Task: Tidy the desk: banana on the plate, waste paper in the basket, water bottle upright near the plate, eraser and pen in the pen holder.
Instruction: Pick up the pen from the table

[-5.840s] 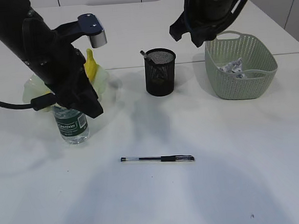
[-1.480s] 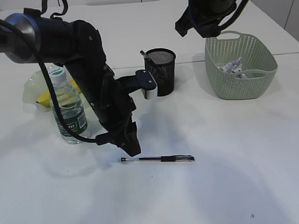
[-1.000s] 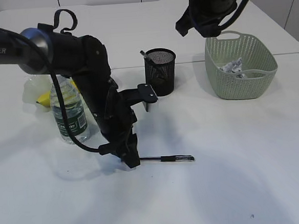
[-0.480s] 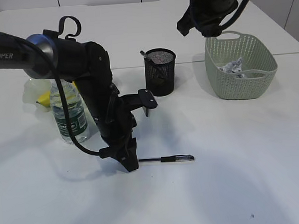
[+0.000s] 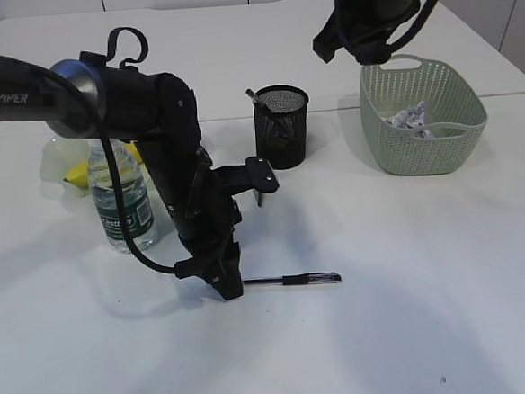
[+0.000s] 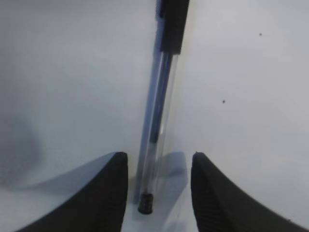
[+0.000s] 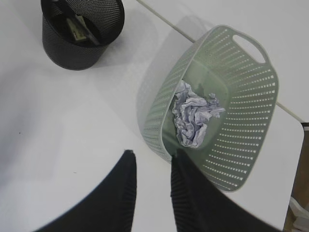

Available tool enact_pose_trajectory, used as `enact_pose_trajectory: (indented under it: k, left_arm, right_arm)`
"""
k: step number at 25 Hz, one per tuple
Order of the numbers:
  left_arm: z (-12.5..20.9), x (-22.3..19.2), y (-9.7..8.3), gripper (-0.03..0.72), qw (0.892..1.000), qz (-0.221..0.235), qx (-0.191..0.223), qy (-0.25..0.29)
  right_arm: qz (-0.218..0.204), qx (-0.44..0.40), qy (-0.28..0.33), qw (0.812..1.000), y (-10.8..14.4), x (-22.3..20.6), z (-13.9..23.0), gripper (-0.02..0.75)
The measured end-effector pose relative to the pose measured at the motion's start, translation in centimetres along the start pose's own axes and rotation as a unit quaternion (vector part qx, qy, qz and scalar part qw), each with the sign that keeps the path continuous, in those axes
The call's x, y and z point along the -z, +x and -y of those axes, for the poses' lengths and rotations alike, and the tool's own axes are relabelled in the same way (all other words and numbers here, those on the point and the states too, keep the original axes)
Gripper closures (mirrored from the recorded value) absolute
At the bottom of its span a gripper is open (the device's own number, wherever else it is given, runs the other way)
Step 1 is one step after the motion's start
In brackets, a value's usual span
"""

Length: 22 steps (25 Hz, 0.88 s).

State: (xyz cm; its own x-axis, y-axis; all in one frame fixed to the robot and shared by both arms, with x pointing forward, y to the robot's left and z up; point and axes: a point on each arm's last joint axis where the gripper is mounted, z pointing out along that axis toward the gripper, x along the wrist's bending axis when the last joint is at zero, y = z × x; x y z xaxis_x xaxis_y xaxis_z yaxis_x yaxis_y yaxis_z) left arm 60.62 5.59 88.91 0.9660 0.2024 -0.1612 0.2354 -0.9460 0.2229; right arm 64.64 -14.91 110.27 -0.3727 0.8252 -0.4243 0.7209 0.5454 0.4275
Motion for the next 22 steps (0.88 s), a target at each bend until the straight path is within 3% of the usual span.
enact_pose_trajectory:
  k: [6, 13, 22]
  left_arm:
    - [0.6, 0.1, 0.4, 0.359, 0.998, -0.029, -0.038, 0.047]
    - [0.8, 0.2, 0.6, 0.372, 0.996, -0.038, -0.047, 0.059]
    - [-0.9, -0.6, -1.4, 0.371, 0.992, -0.034, -0.088, 0.079]
  right_arm:
    - [0.001, 0.001, 0.0, 1.0, 0.0, 0.0, 0.0, 0.545]
    - [0.003, 0.001, -0.008, 1.0, -0.1, 0.0, -0.2, 0.546]
    - [0.005, 0.003, -0.01, 1.0, -0.1, 0.0, -0.2, 0.546]
